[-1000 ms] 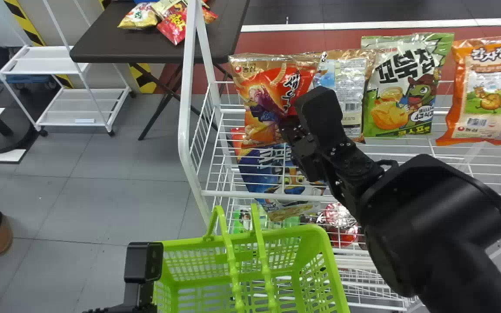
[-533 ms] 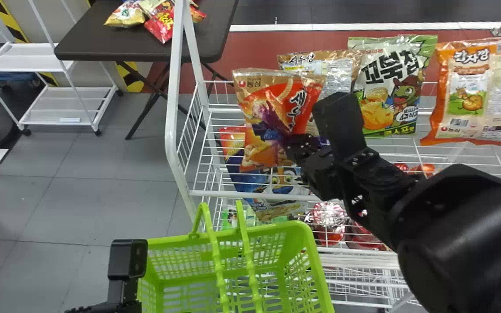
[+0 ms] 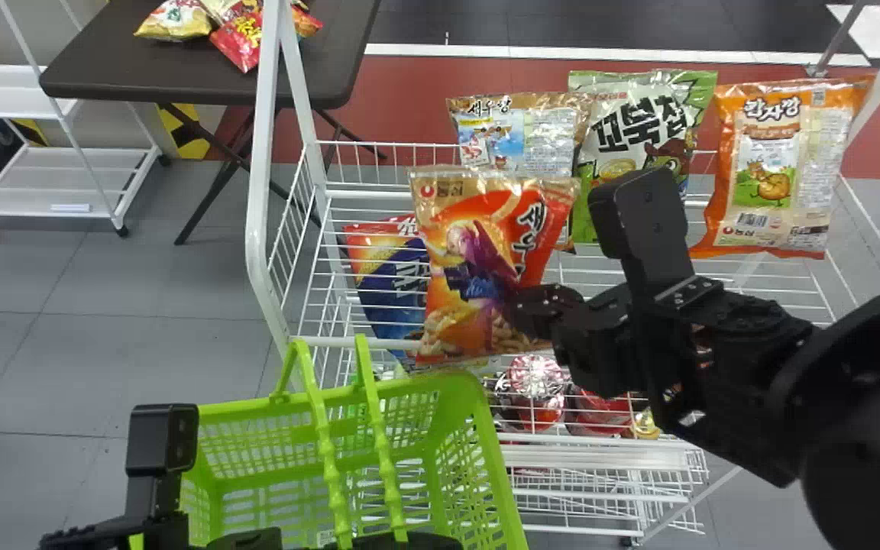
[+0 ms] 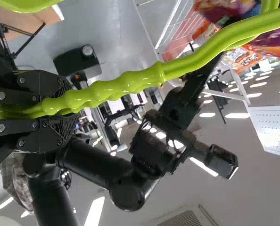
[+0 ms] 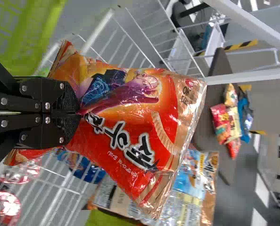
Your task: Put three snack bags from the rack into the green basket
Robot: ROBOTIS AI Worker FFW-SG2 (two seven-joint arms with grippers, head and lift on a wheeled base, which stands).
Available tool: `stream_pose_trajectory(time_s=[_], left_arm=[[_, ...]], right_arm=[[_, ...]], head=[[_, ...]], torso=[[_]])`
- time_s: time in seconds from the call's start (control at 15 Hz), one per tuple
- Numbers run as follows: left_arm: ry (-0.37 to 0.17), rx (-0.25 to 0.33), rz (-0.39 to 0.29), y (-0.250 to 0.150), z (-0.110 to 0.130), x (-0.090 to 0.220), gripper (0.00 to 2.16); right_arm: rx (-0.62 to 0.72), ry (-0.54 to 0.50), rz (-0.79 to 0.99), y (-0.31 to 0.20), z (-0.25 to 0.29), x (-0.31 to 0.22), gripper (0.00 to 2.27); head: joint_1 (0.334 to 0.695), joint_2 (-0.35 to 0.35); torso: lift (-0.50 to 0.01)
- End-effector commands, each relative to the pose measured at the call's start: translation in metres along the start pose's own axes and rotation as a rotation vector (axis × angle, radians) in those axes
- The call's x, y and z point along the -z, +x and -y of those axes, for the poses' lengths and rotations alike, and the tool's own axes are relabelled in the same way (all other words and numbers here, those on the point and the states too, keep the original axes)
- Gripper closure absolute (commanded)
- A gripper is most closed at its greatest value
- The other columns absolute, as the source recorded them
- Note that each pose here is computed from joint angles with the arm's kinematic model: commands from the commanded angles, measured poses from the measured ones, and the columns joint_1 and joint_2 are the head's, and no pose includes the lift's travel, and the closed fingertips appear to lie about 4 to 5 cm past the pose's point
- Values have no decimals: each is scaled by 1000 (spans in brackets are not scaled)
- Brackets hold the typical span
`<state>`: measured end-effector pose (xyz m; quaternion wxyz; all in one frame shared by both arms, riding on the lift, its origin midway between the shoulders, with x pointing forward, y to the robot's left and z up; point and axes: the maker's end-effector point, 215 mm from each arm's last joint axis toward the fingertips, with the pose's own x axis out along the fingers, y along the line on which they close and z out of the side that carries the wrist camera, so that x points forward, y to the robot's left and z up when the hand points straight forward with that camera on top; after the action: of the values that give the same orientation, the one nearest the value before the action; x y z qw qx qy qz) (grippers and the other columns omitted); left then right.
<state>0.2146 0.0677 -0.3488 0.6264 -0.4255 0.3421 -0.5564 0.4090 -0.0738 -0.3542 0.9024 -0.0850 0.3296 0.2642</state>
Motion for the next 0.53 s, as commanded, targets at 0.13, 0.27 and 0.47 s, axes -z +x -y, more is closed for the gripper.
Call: stream_pose_trajectory(time_s=[0.13,0.27,0.47], left_arm=[[7,0,12,-2,-1,-12,2148],[10,0,14,-2,-3,-16,2148],[11,3,16,-1,-2,-18,2148]], right_arm=[[-65,-5,-91,-24,-22,25,2246],[-105,-18,-63,-34,-38,16,2246],[-168,-21,-56,-41,-61,16,2246]], head=[[695,-9],[695,-5],[695,20]], torso=[[0],[0],[0]])
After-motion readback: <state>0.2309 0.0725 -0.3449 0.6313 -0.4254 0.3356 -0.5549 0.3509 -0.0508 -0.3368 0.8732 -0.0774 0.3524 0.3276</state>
